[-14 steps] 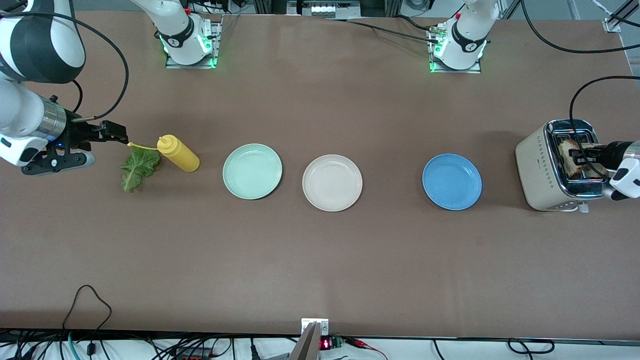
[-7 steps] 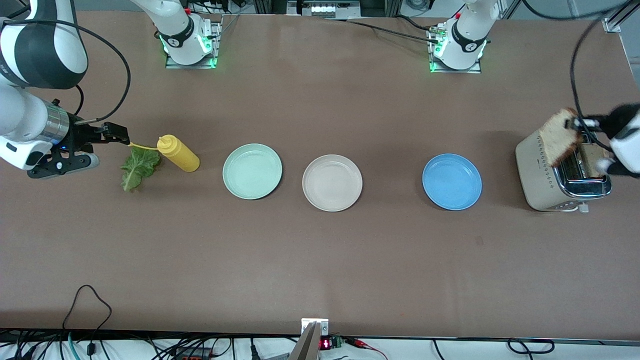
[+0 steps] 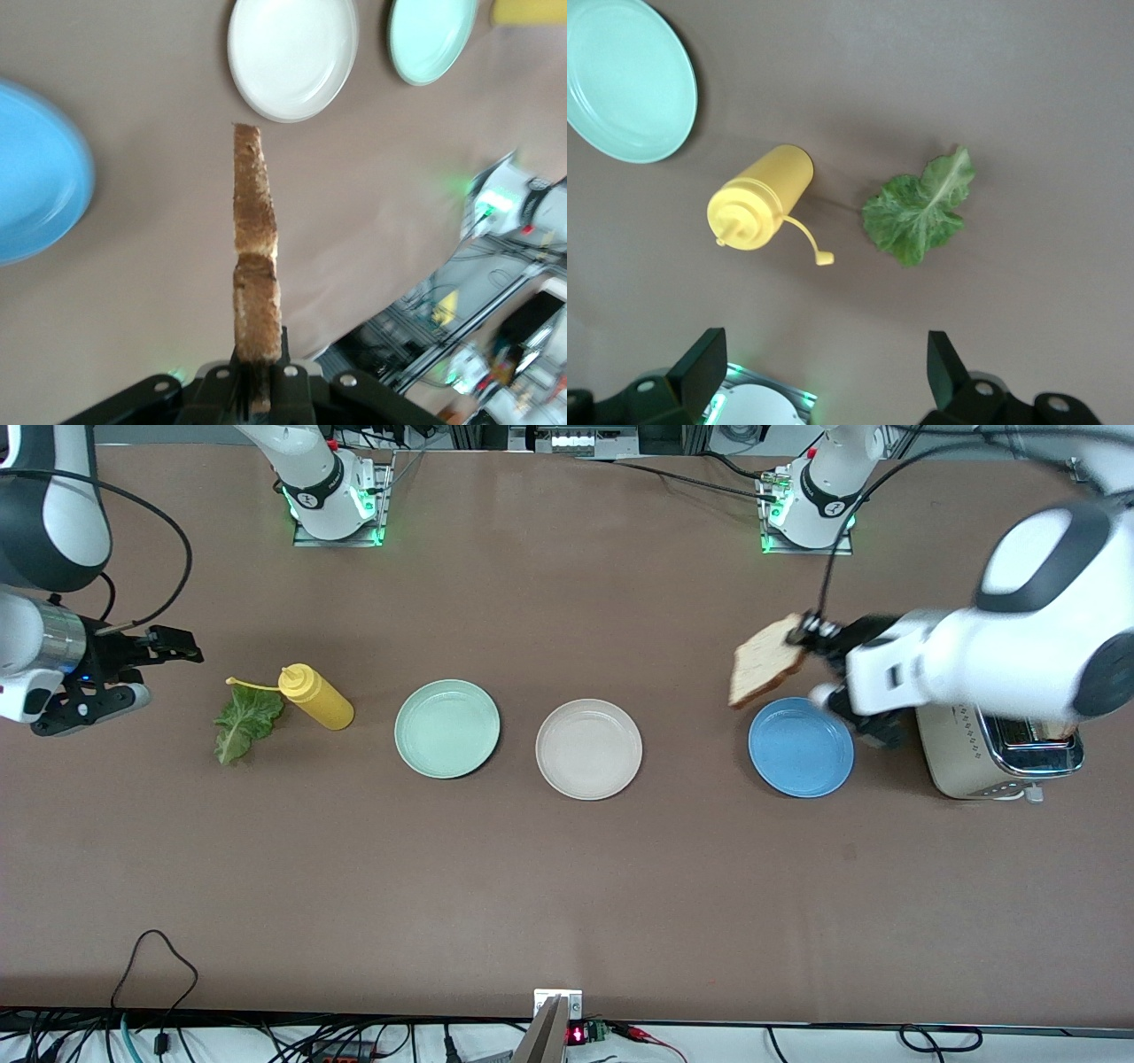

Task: Make sandwich in beige plate with both arms

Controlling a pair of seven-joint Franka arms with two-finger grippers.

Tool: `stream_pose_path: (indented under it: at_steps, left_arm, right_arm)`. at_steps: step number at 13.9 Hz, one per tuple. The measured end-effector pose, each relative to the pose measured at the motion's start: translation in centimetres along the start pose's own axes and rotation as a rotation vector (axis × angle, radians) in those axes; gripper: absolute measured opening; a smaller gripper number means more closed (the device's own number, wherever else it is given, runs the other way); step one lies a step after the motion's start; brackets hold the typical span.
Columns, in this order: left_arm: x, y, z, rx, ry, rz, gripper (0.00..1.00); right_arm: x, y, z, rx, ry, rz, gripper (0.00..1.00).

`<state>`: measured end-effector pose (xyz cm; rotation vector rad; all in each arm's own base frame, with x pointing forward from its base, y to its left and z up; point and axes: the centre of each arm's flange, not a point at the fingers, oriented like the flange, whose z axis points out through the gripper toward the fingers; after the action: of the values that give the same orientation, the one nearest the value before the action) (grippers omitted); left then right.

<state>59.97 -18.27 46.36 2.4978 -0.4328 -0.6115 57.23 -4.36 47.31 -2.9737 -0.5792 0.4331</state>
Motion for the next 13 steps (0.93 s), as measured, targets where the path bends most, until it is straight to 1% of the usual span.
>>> stream_pose_path:
  at_steps: [1, 2, 5, 7, 9, 10, 13]
  left_arm:
    - [1.9, 0.1, 2.8, -0.031, 0.020, 0.002, 0.10]
    - [3.5, 0.9, 5.7, -0.052, 0.046, 0.006, 0.10]
    - [7.0, 4.2, 13.7, -0.084, 0.115, 0.008, 0.10]
    - [9.0, 4.3, 17.2, -0.106, 0.144, -0.006, 0.10]
    - [10.8, 3.8, 20.6, -0.132, 0.165, -0.019, 0.10]
    - [11.6, 3.6, 22.2, -0.143, 0.174, -0.026, 0.10]
    - [13.1, 2.5, 25.5, -0.170, 0.185, -0.049, 0.10]
  right_arm:
    - [-0.2, 0.5, 0.4, 0.005, -0.001, -0.039, 1.00]
    - [-0.5, 1.1, 1.1, 0.014, 0.009, -0.093, 1.00]
    - [-2.0, 4.1, 5.2, 0.067, 0.067, -0.258, 1.00]
    - [-3.0, 6.0, 7.7, 0.099, 0.117, -0.369, 1.00]
    - [-4.1, 7.5, 9.6, 0.147, 0.195, -0.496, 1.00]
    - [-4.8, 8.5, 10.7, 0.160, 0.242, -0.556, 1.00]
    - [-7.1, 10.6, 14.7, 0.199, 0.406, -0.738, 1.00]
